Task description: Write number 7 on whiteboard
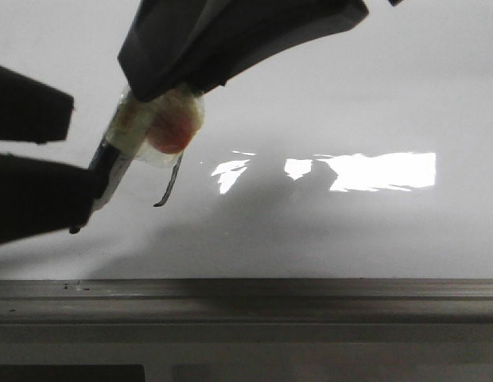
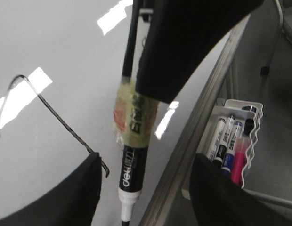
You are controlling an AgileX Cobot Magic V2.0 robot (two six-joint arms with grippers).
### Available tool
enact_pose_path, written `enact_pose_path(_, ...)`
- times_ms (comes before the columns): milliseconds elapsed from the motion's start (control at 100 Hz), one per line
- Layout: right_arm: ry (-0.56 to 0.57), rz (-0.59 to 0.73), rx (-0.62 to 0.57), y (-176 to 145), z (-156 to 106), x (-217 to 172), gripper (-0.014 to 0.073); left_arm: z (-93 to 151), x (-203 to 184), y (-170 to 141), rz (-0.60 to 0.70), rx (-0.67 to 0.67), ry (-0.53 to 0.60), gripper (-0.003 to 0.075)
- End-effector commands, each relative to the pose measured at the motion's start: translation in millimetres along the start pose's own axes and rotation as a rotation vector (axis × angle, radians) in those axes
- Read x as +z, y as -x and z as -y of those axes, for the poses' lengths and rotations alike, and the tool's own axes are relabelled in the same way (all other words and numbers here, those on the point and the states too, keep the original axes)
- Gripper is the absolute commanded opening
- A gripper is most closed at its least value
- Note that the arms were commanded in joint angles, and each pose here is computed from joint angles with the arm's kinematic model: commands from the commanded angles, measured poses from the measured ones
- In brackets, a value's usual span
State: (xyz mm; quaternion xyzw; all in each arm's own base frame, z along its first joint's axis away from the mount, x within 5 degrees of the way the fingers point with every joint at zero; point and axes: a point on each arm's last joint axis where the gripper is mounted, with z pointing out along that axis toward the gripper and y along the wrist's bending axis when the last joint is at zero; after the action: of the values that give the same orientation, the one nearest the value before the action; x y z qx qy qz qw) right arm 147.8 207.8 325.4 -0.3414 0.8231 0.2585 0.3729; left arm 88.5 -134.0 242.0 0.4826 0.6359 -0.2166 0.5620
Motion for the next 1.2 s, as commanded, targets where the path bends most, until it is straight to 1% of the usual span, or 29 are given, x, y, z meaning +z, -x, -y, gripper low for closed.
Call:
enact_pose_path(0,0.022,0.115,-0.001,17.8,-4.1,-12.7,-0.0052,-0.6,6.2,14.7,0.101,-0.015,-0.011,0.0388)
enact_pose_path(130,0.030,0.104,0.015,16.9,-4.8,-12.6,-0.0052,-1.0,12.0,14.8,0.119,-0.055,-0.010,0.0385)
enact_pose_path(200,0.030,0.108,0.015,17.1,-4.9,-13.9,-0.0052,-1.4,13.8,13.6,0.112,-0.081,-0.006,0.0344)
enact_pose_path(270,0.031,0.113,0.015,17.5,-5.0,-15.6,-0.0052,-2.0,14.7,12.9,0.107,-0.102,-0.001,0.0253)
enact_pose_path(300,0.032,0.115,0.015,17.6,-5.1,-16.1,-0.0052,-2.0,14.7,12.9,0.107,-0.102,-0.001,0.0190)
enact_pose_path(320,0.032,0.117,0.015,17.8,-5.2,-17.0,-0.0052,-2.0,14.7,12.9,0.107,-0.102,-0.001,0.0161)
enact_pose_path(370,0.033,0.120,0.015,17.9,-5.3,-18.4,-0.0052,-2.3,14.7,12.8,0.106,-0.103,0.001,0.0041)
enact_pose_path(390,0.034,0.120,0.017,17.9,-5.4,-18.4,-0.0052,-2.3,14.7,12.8,0.106,-0.103,0.001,0.0012)
enact_pose_path(400,0.035,0.120,0.019,17.9,-5.5,-18.4,-0.0052,-2.3,14.7,12.8,0.106,-0.103,0.001,-0.0016)
enact_pose_path(700,0.037,0.118,0.023,17.7,-5.7,-19.2,-0.0052,-2.3,14.7,12.8,0.106,-0.103,0.001,-0.0018)
enact_pose_path(760,0.037,0.118,0.023,17.7,-5.7,-19.2,-0.0037,-2.3,14.7,12.8,0.106,-0.103,0.001,-0.0018)
enact_pose_path(830,0.037,0.118,0.023,17.7,-5.7,-19.2,0.0034,-2.3,14.7,12.8,0.106,-0.103,0.001,-0.0018)
enact_pose_path(880,0.036,0.122,0.019,18.0,-5.6,-19.2,0.0116,-2.9,14.7,12.8,0.106,-0.124,0.008,-0.0018)
enact_pose_path(940,0.027,0.132,0.002,18.9,-4.9,-19.3,0.0245,-4.6,14.7,12.6,0.106,-0.173,0.023,-0.0018)
enact_pose_path(1030,0.026,0.155,-0.004,21.0,-4.8,-19.6,0.0362,-5.6,14.7,13.1,0.108,-0.187,0.030,-0.0018)
enact_pose_path(1070,0.026,0.164,-0.004,21.8,-4.8,-19.8,0.0391,-8.8,14.4,14.4,0.115,-0.216,0.049,-0.0018)
enact_pose_path(1110,0.023,0.169,-0.001,22.4,-3.8,-19.9,0.0395,-12.8,13.8,15.2,0.119,-0.265,0.076,-0.0018)
enact_pose_path(1120,0.023,0.171,-0.002,22.5,-3.9,-19.9,0.0395,-15.1,13.7,15.1,0.118,-0.303,0.093,-0.0018)
enact_pose_path(1130,0.023,0.171,-0.003,22.5,-3.9,-19.9,0.0394,-15.7,13.7,15.1,0.118,-0.304,0.096,-0.0018)
enact_pose_path(1160,0.021,0.172,-0.002,22.6,-3.2,-19.9,0.0394,-20.1,13.5,14.9,0.114,-0.361,0.126,-0.0018)
enact_pose_path(1190,0.016,0.174,-0.001,23.0,-2.1,-20.5,0.0394,-26.4,13.0,15.0,0.115,-0.437,0.167,-0.0018)
